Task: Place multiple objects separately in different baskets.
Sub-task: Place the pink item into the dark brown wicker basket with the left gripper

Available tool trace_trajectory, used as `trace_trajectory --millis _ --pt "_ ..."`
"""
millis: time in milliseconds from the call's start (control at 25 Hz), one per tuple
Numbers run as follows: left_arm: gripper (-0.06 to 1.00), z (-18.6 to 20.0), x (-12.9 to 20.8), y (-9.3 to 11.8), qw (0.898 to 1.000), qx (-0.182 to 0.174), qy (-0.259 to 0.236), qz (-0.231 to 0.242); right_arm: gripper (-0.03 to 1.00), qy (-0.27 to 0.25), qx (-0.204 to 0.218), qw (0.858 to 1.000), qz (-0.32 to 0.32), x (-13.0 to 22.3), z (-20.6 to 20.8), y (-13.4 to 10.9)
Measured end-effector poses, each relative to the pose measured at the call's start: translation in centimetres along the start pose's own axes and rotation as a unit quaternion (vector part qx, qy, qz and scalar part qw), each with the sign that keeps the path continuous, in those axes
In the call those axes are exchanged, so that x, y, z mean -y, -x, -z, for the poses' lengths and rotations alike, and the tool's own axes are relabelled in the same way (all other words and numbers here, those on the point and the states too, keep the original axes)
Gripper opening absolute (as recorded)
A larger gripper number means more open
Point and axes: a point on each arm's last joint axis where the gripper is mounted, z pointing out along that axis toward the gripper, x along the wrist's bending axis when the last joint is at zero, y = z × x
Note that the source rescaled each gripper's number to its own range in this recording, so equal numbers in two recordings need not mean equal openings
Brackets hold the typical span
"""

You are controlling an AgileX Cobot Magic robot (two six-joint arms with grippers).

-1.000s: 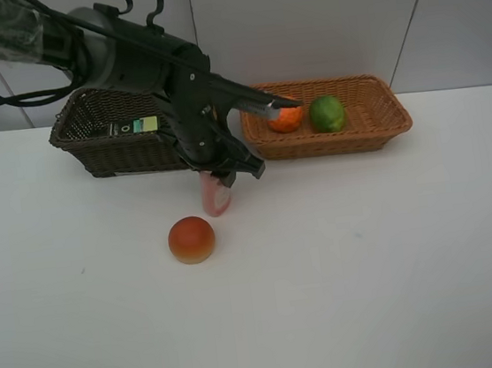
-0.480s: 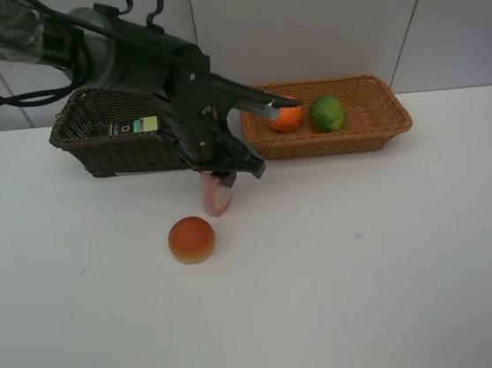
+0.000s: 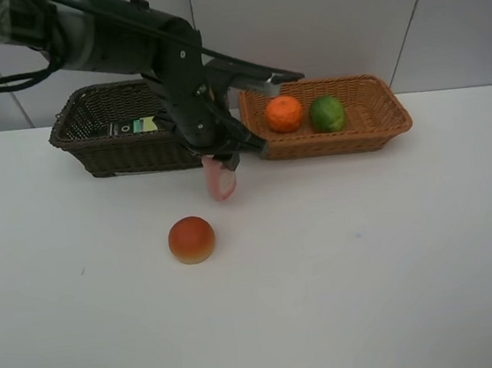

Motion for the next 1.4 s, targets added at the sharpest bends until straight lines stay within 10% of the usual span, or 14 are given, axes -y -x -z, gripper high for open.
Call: trace_trajectory --millis 520,1120,1400 --pt "0.39 9.2 -3.1 -3.5 0.991 -0.012 0.119 0.055 1.0 0.0 0.0 1.0 0.0 0.0 0.0 0.0" --pt "0.39 9.1 -4.5 -13.5 0.962 -0.085 0.241 0.094 1.0 0.0 0.0 1.0 0.0 0.0 0.0 0.0" --pt "0.39 3.1 -3.5 -14.5 0.97 -0.083 0.211 0.091 1.0 0.0 0.0 1.0 0.0 0.0 0.0 0.0"
